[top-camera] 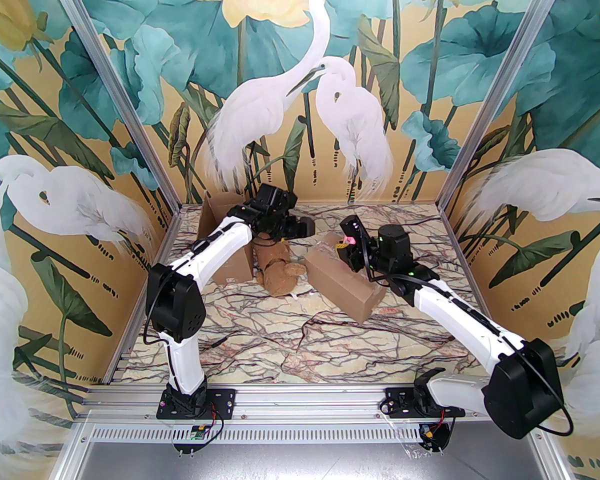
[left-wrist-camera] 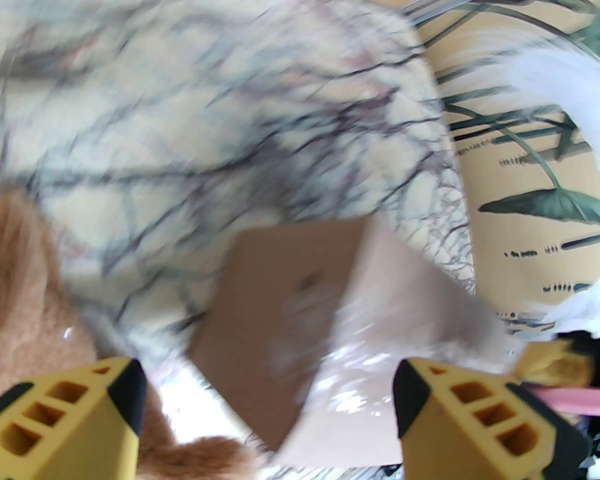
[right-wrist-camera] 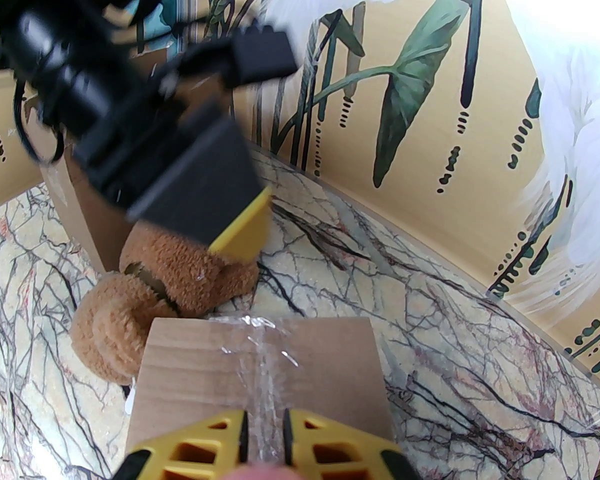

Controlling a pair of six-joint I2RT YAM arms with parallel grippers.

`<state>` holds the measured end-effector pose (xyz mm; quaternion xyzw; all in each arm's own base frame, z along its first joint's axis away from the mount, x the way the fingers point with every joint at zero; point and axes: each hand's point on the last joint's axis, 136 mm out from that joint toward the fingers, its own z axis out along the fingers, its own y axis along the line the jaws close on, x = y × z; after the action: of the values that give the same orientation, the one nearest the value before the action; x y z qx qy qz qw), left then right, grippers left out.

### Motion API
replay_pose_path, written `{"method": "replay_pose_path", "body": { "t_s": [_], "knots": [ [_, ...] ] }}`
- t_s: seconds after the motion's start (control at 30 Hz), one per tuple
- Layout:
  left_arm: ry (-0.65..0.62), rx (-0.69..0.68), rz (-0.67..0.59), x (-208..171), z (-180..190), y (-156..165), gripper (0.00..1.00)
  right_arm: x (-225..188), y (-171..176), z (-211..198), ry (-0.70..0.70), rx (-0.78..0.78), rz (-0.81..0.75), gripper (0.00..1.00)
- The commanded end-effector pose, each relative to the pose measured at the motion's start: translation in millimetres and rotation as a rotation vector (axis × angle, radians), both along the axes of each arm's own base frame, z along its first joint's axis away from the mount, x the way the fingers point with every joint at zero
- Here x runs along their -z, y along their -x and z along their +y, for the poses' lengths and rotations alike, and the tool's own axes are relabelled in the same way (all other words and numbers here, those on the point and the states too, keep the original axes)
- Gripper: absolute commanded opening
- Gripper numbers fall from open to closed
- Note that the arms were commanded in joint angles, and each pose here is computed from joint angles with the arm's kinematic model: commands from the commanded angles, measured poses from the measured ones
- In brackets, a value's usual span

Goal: Unpack the express box

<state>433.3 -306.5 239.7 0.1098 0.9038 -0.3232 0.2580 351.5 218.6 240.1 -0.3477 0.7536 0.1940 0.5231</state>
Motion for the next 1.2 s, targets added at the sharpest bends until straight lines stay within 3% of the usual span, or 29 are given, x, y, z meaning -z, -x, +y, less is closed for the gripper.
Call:
{"method": "replay_pose_path", "body": {
  "t_s": [0.0, 0.23, 0.43, 0.53, 0.73, 1.17],
  "knots": [
    [-0.054, 0.081, 0.012, 11.6, -19.0, 2.5, 0.91, 16.7, 10.7, 0.5, 0.025, -0.03, 0.053, 0.0],
    [-0.19, 0.165, 0.028, 37.8, -50.3, 14.4, 0.92, 17.7, 12.9, -2.5, 0.037, -0.023, 0.051, 0.0],
    [-0.193, 0.173, -0.079, 28.4, -61.6, 12.7, 0.91, 18.5, 14.3, -2.2, 0.034, -0.03, 0.05, 0.0],
    [-0.284, 0.168, -0.137, 36.9, -56.9, 7.0, 0.89, 20.4, 14.7, -2.0, 0.037, -0.032, 0.053, 0.0],
    [-0.409, 0.222, -0.114, 74.1, -43.6, 12.3, 0.87, 19.6, 15.9, -2.3, 0.042, -0.036, 0.049, 0.0],
    [-0.486, 0.141, -0.013, 133.2, -9.6, 3.7, 0.88, 11.9, 27.8, -11.5, 0.034, -0.005, 0.051, 0.0]
  ]
}}
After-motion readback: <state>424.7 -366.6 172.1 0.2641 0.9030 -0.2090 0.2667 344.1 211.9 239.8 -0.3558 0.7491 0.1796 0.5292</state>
